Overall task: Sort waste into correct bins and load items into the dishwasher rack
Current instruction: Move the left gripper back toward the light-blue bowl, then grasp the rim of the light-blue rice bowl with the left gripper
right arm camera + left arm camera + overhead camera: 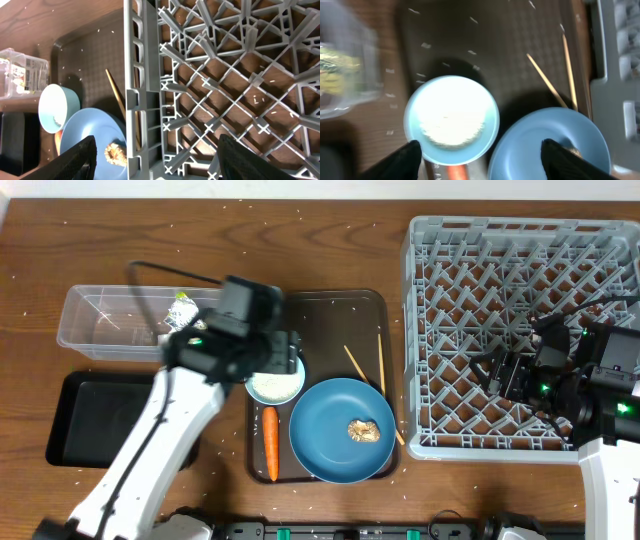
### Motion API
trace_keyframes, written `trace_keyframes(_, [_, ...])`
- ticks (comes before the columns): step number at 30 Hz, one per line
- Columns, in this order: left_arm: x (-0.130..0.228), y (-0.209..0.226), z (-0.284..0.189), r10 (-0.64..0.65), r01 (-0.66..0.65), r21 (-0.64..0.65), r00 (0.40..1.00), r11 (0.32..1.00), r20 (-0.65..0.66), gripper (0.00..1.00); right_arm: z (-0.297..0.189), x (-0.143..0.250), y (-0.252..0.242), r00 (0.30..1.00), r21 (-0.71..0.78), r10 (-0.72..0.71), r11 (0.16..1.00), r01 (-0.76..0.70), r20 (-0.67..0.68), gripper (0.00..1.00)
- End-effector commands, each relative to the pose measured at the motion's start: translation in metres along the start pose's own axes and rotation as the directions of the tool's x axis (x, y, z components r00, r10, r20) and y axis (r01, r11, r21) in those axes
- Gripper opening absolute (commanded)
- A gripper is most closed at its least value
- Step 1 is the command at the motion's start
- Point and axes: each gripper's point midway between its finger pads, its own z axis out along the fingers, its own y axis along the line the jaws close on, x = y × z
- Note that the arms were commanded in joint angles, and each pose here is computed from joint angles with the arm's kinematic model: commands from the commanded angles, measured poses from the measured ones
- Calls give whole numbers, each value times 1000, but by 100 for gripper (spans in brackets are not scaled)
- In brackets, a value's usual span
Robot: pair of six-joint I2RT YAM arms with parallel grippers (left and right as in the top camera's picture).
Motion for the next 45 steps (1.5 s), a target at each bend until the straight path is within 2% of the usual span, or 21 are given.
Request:
trace_keyframes(1, [4,-4,24,36,-38,-72,999,997,-37,64,0,1,6,1000,-24,-30,999,29,-8,70])
trace_keyframes(4, [6,-13,48,6,-11,-83,998,997,-61,55,0,5,6,1000,-22,-22,1000,22,-22,70])
trace_keyframes(10, [14,4,87,-111,88,-251,991,964,-77,53,0,8,5,999,-21,-16,1000,15,-34,70])
trace_keyframes(15, [22,7,116,-125,89,-268,985,959,-119,48,0,8,5,999,-21,-17,1000,17,-32,70])
trace_keyframes(20, [29,7,136,-148,104,-270,978,957,-146,35,0,8,5,999,-21,-17,1000,16,-33,70])
trace_keyframes(23, [31,8,141,-148,101,-275,977,956,-155,29,0,8,5,999,-21,-16,1000,16,-34,71])
trace_keyframes(30, [40,12,155,-151,91,-293,971,952,-188,27,0,8,5,999,-21,-17,1000,16,-33,71])
trace_keyframes(33, [40,12,157,-150,91,-292,971,952,-187,19,0,8,5,999,-21,-16,1000,16,-34,71])
trace_keyframes(36, [39,12,157,-134,76,-288,973,955,-189,6,0,8,5,999,-21,-16,1000,15,-34,71])
trace_keyframes(39, [39,12,157,-68,8,-283,977,959,-203,6,0,8,5,999,-21,-16,1000,15,-34,71])
trace_keyframes(45, [33,11,146,-73,15,-290,979,957,-188,6,0,8,5,999,-20,-15,1000,15,-35,71])
